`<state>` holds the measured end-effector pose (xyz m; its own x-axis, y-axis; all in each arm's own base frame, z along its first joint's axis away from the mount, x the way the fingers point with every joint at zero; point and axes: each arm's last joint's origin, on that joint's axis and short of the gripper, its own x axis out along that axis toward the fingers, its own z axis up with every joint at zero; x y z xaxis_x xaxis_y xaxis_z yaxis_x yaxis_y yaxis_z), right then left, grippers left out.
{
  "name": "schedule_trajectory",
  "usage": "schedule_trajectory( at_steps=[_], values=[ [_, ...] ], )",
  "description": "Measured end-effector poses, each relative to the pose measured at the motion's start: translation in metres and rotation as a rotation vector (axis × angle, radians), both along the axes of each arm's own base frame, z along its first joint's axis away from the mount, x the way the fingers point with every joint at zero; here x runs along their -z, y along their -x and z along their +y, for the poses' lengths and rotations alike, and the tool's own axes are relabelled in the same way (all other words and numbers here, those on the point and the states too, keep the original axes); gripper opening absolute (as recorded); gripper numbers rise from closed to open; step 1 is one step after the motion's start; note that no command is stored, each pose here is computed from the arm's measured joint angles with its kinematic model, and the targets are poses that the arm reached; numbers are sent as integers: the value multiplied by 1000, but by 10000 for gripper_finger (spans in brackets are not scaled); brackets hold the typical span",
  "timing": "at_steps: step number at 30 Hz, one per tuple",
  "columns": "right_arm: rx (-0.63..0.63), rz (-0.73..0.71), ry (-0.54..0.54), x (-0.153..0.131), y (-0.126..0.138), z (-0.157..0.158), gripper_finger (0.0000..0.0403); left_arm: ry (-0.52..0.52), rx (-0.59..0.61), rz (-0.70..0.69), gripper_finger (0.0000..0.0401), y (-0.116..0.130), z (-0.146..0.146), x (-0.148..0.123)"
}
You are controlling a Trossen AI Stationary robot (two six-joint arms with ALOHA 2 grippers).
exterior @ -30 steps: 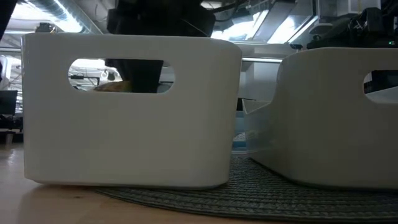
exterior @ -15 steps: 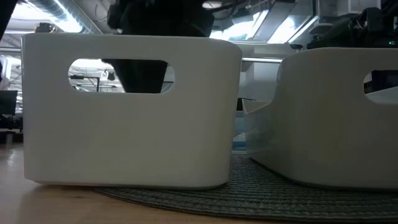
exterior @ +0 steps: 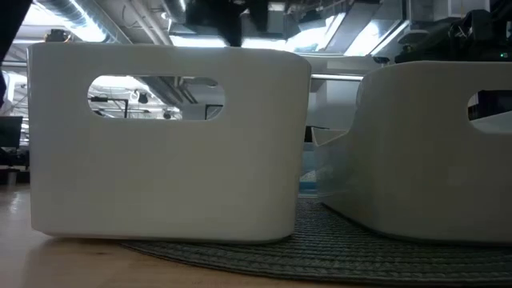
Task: Pick and place Granola Bars by type
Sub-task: Put the red chocolate chip into the gray bin
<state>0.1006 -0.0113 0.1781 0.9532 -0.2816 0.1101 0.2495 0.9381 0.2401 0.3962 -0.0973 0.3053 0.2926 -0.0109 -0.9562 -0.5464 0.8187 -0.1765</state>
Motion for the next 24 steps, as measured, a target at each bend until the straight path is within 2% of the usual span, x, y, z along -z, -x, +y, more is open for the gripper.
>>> schedule_trajectory(
  at_steps=[4,9,17,24],
  values=[
    [0,0,0,0,0,0,210,-81,0,-53,196,-4,25,-22],
    [-2,-5,-17,0,0,0,210,-128,28,-97,196,-9,61,-36],
    [-2,-4,-13,0,0,0,210,-215,77,-73,196,-9,132,-38],
    [-2,-4,-13,0,0,0,210,-290,124,-32,196,2,196,-38]
  ],
)
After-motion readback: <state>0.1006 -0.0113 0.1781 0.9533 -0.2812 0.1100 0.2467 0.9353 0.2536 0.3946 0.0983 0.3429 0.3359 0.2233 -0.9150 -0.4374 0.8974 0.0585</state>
